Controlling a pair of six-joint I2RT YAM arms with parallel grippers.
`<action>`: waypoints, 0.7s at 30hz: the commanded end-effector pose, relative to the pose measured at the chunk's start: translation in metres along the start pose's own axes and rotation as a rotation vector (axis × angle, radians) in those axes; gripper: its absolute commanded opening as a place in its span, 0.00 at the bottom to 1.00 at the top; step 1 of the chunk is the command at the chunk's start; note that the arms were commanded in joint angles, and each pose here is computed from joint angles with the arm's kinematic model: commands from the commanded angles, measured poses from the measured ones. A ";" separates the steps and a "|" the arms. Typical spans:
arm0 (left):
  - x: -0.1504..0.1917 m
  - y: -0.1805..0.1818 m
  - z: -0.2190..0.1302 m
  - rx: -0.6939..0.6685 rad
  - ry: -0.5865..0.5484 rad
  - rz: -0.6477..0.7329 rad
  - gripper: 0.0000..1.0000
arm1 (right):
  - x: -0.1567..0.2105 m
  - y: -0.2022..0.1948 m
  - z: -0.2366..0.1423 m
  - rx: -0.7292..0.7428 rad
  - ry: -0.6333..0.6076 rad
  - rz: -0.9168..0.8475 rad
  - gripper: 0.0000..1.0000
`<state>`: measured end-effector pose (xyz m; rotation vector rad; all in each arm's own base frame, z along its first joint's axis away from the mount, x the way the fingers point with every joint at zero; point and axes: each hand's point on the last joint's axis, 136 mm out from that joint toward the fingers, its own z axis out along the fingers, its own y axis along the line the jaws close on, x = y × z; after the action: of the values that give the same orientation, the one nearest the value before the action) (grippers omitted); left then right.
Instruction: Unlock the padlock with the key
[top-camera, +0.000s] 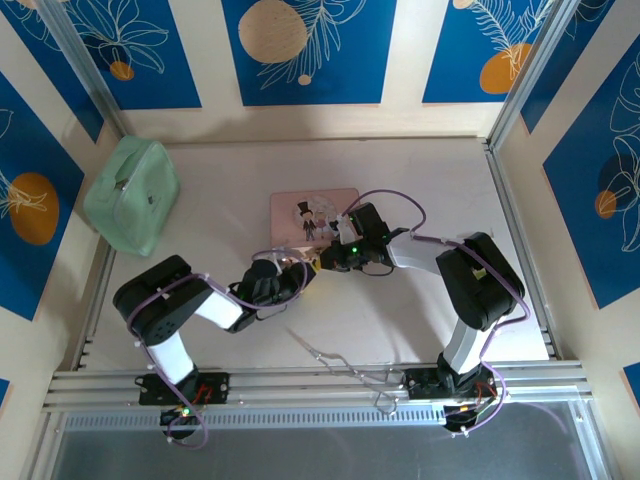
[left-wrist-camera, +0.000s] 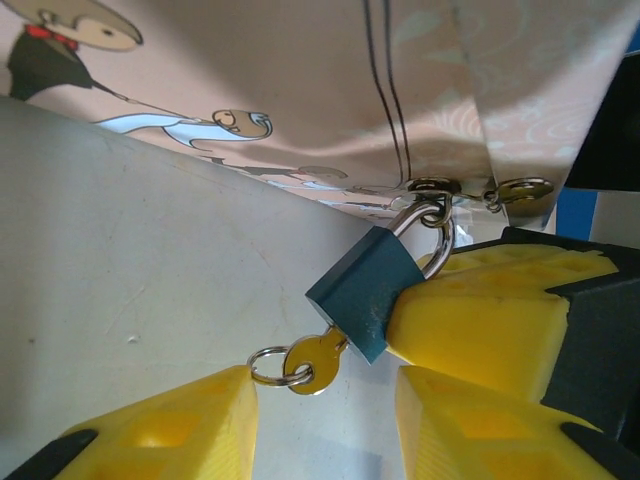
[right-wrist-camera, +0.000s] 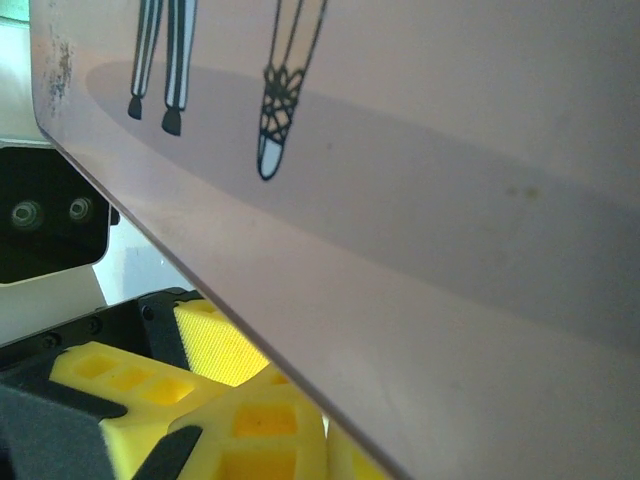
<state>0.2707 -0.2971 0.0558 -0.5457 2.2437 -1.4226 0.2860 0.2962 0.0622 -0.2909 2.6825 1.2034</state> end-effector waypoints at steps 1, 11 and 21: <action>-0.011 -0.046 0.002 0.162 -0.027 0.007 0.36 | 0.024 -0.003 0.010 -0.029 0.095 0.083 0.01; -0.010 -0.062 0.002 0.226 -0.019 0.002 0.23 | 0.022 -0.007 0.011 -0.012 0.089 0.092 0.02; -0.011 -0.059 0.001 0.220 -0.025 0.002 0.07 | 0.019 -0.007 0.012 -0.009 0.078 0.102 0.05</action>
<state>0.2756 -0.2965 0.0533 -0.6021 2.2367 -1.4316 0.2922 0.2963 0.0611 -0.2620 2.6705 1.2049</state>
